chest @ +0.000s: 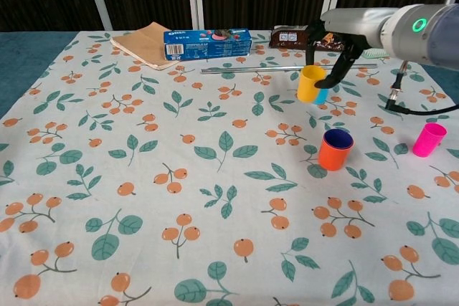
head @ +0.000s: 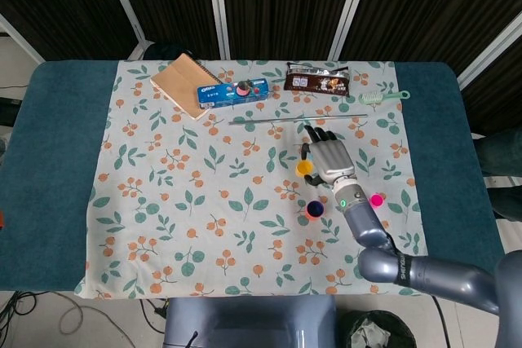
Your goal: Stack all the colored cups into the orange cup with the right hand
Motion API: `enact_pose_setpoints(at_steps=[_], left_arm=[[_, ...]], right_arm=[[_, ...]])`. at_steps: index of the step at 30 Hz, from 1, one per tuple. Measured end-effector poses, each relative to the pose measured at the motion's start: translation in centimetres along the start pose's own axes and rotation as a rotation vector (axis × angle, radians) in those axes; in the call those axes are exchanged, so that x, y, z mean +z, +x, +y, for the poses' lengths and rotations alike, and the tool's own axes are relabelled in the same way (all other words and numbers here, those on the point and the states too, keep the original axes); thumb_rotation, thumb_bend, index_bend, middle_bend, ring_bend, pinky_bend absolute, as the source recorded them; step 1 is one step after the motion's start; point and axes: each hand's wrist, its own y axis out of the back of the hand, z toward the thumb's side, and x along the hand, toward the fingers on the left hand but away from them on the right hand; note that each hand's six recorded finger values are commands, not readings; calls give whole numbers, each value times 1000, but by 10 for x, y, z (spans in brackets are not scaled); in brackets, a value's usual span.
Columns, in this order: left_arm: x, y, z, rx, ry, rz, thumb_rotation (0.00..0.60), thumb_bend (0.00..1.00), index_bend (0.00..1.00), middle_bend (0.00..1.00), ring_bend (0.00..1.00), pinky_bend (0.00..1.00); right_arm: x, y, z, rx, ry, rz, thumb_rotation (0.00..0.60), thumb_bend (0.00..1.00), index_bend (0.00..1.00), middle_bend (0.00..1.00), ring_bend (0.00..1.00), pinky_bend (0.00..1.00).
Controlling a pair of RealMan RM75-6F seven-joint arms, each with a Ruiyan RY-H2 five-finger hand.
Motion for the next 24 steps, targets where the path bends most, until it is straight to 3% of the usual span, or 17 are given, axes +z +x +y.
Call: enact_pose_setpoints(at_steps=[10,24], left_arm=[[1,0,0,-1,-3,0,600,393,148,32,10,118],[1,0,1,3,-7,1,600,394,148,32,10,118]], right_arm=[[1,60,1,21,48,74,600,364,504,0,58,137],[1,70,-19,43,36,93,600,364,508,0,58,140]])
